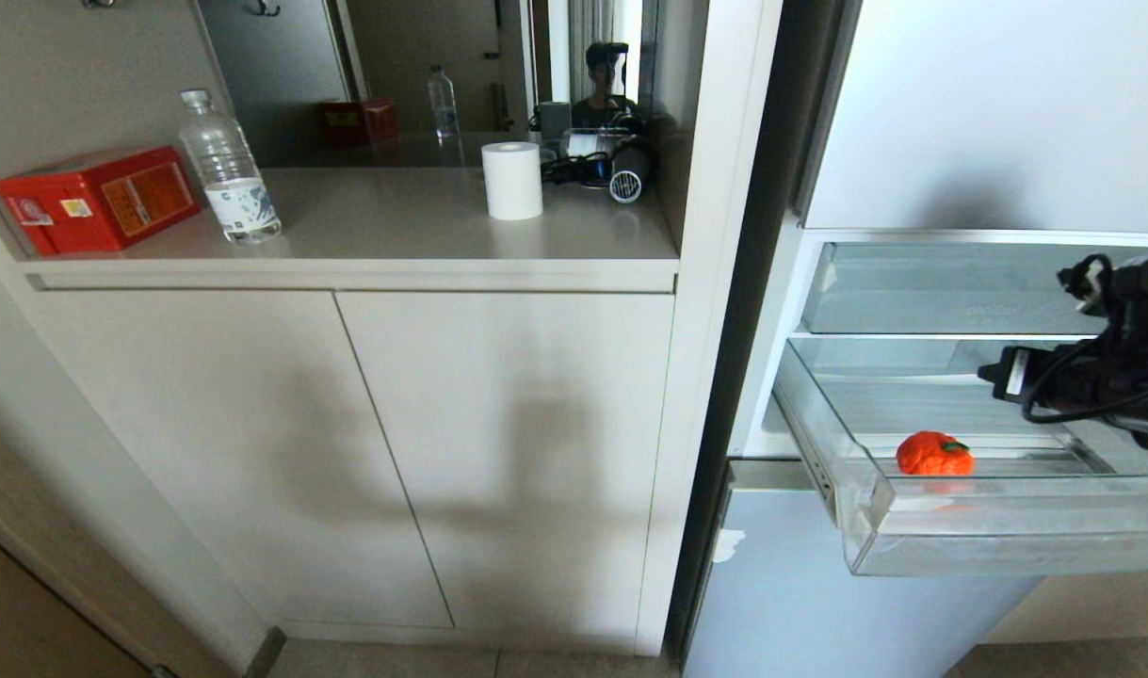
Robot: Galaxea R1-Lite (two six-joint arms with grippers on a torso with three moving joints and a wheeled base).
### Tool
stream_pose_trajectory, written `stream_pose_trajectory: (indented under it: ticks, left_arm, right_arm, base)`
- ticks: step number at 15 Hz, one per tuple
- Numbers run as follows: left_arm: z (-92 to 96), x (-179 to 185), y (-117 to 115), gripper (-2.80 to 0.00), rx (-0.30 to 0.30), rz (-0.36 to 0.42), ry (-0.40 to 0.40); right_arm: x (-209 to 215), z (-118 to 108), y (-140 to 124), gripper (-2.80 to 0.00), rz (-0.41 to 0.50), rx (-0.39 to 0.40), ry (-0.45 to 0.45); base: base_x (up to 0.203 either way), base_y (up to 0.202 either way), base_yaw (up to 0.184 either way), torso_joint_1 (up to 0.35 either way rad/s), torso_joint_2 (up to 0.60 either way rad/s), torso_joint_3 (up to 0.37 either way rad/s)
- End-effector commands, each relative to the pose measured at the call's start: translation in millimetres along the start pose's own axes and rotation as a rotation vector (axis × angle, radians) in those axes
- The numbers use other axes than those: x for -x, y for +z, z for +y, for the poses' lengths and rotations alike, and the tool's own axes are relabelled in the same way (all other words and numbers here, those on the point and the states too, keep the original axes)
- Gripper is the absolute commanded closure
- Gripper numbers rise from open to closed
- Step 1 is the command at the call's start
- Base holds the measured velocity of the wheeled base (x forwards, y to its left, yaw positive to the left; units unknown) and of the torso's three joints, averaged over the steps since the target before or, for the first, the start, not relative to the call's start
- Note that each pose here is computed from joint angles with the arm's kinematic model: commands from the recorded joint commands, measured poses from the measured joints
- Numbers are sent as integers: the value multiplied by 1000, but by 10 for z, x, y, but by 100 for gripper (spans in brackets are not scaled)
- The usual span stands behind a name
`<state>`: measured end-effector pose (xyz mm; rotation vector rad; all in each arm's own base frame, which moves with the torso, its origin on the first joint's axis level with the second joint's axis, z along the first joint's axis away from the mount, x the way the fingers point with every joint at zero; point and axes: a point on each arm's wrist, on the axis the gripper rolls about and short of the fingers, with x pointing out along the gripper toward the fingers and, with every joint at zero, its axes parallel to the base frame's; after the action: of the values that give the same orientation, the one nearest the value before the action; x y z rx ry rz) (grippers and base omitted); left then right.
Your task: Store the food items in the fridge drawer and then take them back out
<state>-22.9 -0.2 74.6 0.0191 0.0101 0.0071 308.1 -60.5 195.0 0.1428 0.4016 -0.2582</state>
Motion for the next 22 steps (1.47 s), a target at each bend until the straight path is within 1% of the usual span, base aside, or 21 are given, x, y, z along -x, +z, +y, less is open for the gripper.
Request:
stream_pose_trajectory:
  ticks: [1,3,4,6,8,9,10,11,12,13,14,15,17,20,21,22]
  left_arm:
    - [0,-1,2,0,0,1,0]
    - [0,-2,-2,0,1,2,0]
    - [0,-1,1,0,0,1,0]
    - [0,-1,2,0,-1,1,0]
    - [0,-1,2,0,-1,1,0]
    - [0,-1,2,0,1,1,0]
    - [0,-2,-2,0,-1,2,0]
    - [0,-2,-2,0,1,2,0]
    - [0,-2,-2,0,1,2,0]
    - [0,-1,2,0,1,1,0]
    - [0,-1,2,0,1,1,0]
    - [0,-2,-2,0,1,2,0]
    - [0,-2,-2,0,-1,2,0]
    - [0,-2,-2,0,-1,2,0]
    - [0,-2,-2,0,0,2,0]
    - [0,-1,2,0,-1,1,0]
  right_arm:
    - [837,-20,166,0,-175,-9,20]
    - [1439,-64,24,0,-270,-8,32]
    - [1722,-94,-119,0,-314,-2,36]
    - [2169,-161,-518,0,-384,40,41]
    - [2478,-229,-1026,0,-449,127,53]
    - [2564,-259,-1278,0,-469,169,63]
    - [2612,-286,-1522,0,-469,206,71]
    - [2603,-310,-1751,0,-442,235,77]
    - [2534,-330,-1969,0,-376,257,81]
    - [2451,-350,-2174,0,-265,274,83]
    - [2416,-361,-2291,0,-159,284,87]
    - [2419,-365,-2325,0,-102,285,93]
    - [2427,-365,-2321,0,-95,293,114]
    - [2425,-367,-2325,0,-101,316,186]
    - [2439,-372,-2327,0,-125,330,226]
    - [2466,-384,-2338,0,-169,345,277]
  base:
    - [0,0,0,0,0,0]
    - [0,0,0,0,0,0]
    - [0,0,0,0,0,0]
    - [0,0,0,0,0,0]
    - [0,0,0,0,0,0]
    - [0,0,0,0,0,0]
    - [0,0,0,0,0,0]
    - [0,0,0,0,0,0]
    - [0,0,0,0,0,0]
    - [0,0,0,0,0,0]
    - [0,0,0,0,0,0]
    - [0,0,0,0,0,0]
    - [0,0,0,0,0,0]
    - [0,0,0,0,0,0]
    - [0,0,0,0,0,0]
    - [0,0,0,0,0,0]
